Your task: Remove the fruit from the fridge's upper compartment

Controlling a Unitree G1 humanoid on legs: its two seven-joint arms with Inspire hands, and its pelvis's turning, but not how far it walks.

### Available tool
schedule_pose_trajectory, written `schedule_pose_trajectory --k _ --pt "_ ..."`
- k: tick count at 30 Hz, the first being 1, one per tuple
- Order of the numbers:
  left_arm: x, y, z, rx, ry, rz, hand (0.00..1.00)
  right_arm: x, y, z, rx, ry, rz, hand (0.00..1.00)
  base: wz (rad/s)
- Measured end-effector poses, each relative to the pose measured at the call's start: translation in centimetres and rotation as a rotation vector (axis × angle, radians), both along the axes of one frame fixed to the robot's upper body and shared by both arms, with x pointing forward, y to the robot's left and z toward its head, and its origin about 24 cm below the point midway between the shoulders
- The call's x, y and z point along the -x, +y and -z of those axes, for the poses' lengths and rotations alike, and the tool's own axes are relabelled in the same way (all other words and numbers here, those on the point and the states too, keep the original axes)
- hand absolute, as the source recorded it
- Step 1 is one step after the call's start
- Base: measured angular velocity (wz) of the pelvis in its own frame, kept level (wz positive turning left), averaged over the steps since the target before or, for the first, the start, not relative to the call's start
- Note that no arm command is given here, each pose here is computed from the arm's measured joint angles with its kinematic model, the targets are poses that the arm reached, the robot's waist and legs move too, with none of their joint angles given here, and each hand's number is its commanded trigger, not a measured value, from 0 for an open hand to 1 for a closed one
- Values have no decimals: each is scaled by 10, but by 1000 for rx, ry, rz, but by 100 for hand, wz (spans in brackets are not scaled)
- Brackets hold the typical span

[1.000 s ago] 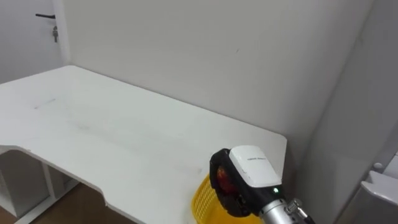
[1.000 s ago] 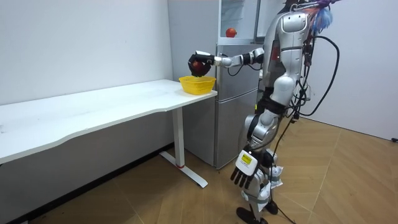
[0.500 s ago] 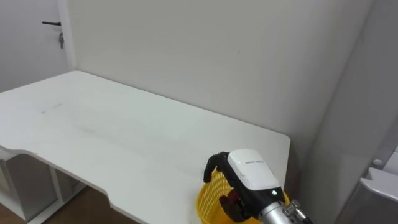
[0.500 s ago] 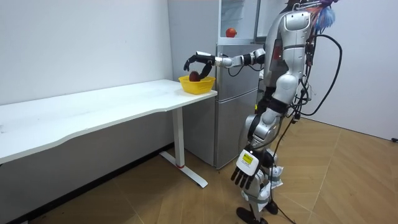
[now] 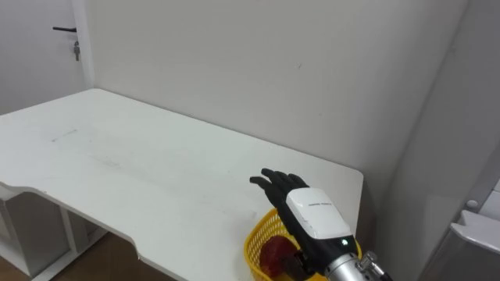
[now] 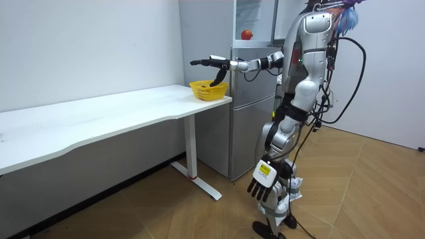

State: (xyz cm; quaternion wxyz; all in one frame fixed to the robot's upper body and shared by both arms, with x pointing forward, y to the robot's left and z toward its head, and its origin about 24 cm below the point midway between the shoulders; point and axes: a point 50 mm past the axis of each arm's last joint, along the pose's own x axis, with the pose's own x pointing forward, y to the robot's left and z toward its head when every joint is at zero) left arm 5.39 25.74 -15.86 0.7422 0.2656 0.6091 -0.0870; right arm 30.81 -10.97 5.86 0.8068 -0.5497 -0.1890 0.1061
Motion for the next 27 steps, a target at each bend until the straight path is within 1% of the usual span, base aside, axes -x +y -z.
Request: schedule_pose_trajectory --k 12,16,22,24,27 --pt "0 0 0 -1 -1 0 0 0 1 -1 -3 -3 -9 0 0" --pt "0 0 0 -3 -4 0 0 1 1 -2 -29 0 -19 0 0" --pt "-3 0 -1 -6 -18 2 0 -3 -5 -11 -137 -4 8 0 -9" --pt "-3 0 -1 -13 -25 1 0 -4 -6 -20 -185 -32 13 0 -15" --pt "-3 -3 0 -15 -29 -2 0 2 -6 -44 -279 -149 9 0 -18"
